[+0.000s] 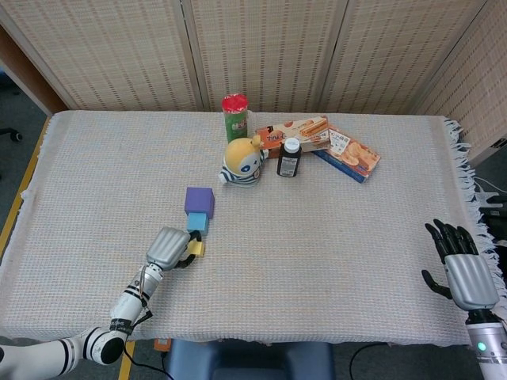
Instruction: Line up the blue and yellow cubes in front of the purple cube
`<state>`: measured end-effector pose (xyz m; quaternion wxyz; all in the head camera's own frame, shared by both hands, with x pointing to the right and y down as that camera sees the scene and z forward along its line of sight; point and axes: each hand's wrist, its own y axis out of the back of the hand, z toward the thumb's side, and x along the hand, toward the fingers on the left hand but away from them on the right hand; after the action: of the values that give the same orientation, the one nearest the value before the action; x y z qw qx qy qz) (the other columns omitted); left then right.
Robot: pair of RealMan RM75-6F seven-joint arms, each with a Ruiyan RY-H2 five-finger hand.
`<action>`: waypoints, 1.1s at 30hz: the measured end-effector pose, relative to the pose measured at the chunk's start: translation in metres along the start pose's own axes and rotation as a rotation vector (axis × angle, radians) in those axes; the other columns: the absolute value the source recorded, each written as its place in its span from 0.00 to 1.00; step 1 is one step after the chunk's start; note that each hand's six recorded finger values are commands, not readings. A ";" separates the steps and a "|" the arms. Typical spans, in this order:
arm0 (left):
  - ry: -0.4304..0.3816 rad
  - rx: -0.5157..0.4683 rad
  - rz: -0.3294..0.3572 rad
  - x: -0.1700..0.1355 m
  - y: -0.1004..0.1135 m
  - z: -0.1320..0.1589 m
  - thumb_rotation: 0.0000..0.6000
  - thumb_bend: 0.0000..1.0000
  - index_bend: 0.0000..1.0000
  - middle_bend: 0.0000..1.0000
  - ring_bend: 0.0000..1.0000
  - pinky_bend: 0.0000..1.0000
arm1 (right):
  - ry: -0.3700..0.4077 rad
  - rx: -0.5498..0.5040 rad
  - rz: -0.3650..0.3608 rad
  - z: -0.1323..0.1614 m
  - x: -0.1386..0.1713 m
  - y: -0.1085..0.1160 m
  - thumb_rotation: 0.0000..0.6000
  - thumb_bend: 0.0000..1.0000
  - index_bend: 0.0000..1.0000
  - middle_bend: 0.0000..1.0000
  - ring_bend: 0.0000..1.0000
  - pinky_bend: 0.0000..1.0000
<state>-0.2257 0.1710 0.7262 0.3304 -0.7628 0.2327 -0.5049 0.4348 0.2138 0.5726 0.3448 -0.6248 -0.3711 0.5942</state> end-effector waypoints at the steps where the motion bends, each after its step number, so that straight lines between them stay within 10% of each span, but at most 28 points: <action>1: -0.001 -0.001 -0.002 0.001 0.000 0.000 1.00 0.37 0.46 1.00 1.00 1.00 | -0.002 0.000 0.000 0.000 0.000 0.000 1.00 0.07 0.00 0.00 0.00 0.00; 33: 0.012 0.040 -0.014 0.011 -0.006 -0.006 1.00 0.37 0.34 1.00 1.00 1.00 | -0.008 -0.009 0.035 -0.001 0.000 -0.003 1.00 0.07 0.00 0.00 0.00 0.00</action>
<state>-0.2271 0.1663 0.7393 0.3408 -0.7544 0.2193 -0.5164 0.4358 0.2151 0.5750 0.3301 -0.6304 -0.3640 0.6010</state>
